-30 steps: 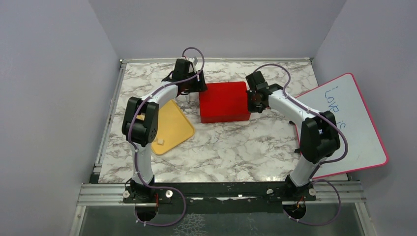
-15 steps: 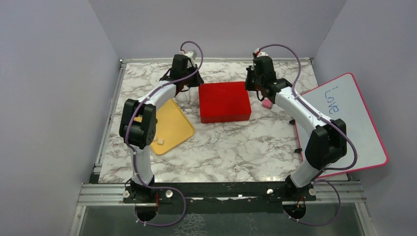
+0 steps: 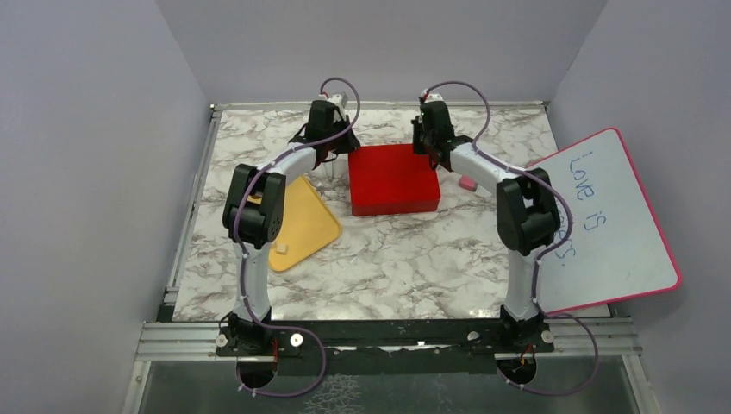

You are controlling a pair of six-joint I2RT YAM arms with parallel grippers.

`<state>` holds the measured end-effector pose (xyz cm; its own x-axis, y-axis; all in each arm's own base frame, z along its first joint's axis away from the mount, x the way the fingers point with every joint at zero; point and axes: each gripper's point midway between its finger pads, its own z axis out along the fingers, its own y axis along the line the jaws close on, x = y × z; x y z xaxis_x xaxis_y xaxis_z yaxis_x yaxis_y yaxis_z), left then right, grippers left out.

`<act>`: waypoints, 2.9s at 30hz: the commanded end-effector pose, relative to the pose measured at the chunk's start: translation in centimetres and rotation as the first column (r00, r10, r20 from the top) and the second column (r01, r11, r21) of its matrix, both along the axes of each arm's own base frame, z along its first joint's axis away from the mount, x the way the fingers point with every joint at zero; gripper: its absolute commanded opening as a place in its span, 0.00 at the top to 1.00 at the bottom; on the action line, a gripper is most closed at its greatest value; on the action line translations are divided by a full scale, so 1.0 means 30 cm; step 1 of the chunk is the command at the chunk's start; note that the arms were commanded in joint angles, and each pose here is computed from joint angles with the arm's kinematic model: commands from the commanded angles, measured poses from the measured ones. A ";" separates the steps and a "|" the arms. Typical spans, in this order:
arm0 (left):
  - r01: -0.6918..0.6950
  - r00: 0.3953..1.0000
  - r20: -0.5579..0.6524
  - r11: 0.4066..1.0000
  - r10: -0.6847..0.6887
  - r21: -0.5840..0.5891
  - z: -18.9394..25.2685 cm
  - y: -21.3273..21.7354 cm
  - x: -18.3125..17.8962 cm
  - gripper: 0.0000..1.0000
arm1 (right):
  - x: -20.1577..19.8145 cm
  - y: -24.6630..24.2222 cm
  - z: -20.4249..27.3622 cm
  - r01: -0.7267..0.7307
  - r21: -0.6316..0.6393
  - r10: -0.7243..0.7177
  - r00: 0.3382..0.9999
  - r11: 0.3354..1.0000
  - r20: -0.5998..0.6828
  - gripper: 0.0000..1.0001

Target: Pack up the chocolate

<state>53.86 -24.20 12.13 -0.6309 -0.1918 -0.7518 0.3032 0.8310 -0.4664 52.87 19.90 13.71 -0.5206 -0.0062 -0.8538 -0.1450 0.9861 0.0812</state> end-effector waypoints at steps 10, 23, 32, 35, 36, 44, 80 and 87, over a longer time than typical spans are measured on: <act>-0.026 0.995 -0.092 0.996 0.034 0.081 -0.127 0.050 -0.022 0.89 | 0.015 -0.021 -0.137 0.009 -0.029 -0.012 0.995 1.000 -0.103 0.99; 0.109 0.989 -0.092 0.992 -0.114 -0.058 0.140 0.000 -0.230 0.73 | -0.258 0.111 0.039 -0.201 0.245 0.250 0.950 0.948 -0.189 0.97; 0.189 0.960 -0.187 0.975 -0.210 -0.120 0.044 -0.016 -0.461 0.72 | -0.498 0.169 -0.021 -0.248 0.447 0.387 0.887 0.859 -0.250 0.98; 0.199 0.946 -0.234 0.972 -0.224 -0.125 -0.029 -0.019 -0.509 0.72 | -0.516 0.146 -0.079 -0.215 0.430 0.355 0.892 0.877 -0.279 0.98; 0.190 0.944 -0.251 0.975 -0.214 -0.116 -0.056 -0.013 -0.518 0.72 | -0.519 0.137 -0.100 -0.201 0.420 0.342 0.893 0.885 -0.293 0.98; 0.150 0.949 -0.264 0.983 -0.173 -0.108 -0.080 0.006 -0.553 0.67 | -0.540 0.065 -0.206 -0.116 0.320 0.243 0.887 0.940 -0.392 0.95; -0.008 0.944 0.330 0.999 0.018 -0.033 0.521 0.268 -0.808 0.01 | -0.826 -0.102 0.370 -0.232 0.361 0.199 0.972 0.903 0.126 0.00; -0.024 0.945 0.326 0.999 0.031 -0.026 0.512 0.274 -0.796 0.01 | -0.826 -0.122 0.421 -0.234 0.341 0.182 0.967 0.911 0.177 0.00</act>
<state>29.43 -16.19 26.47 -0.3879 -0.2050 -0.8986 0.4259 0.8247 -0.3720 27.84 16.74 24.61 -0.4840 0.2103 -0.8494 -0.3727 0.8287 0.4175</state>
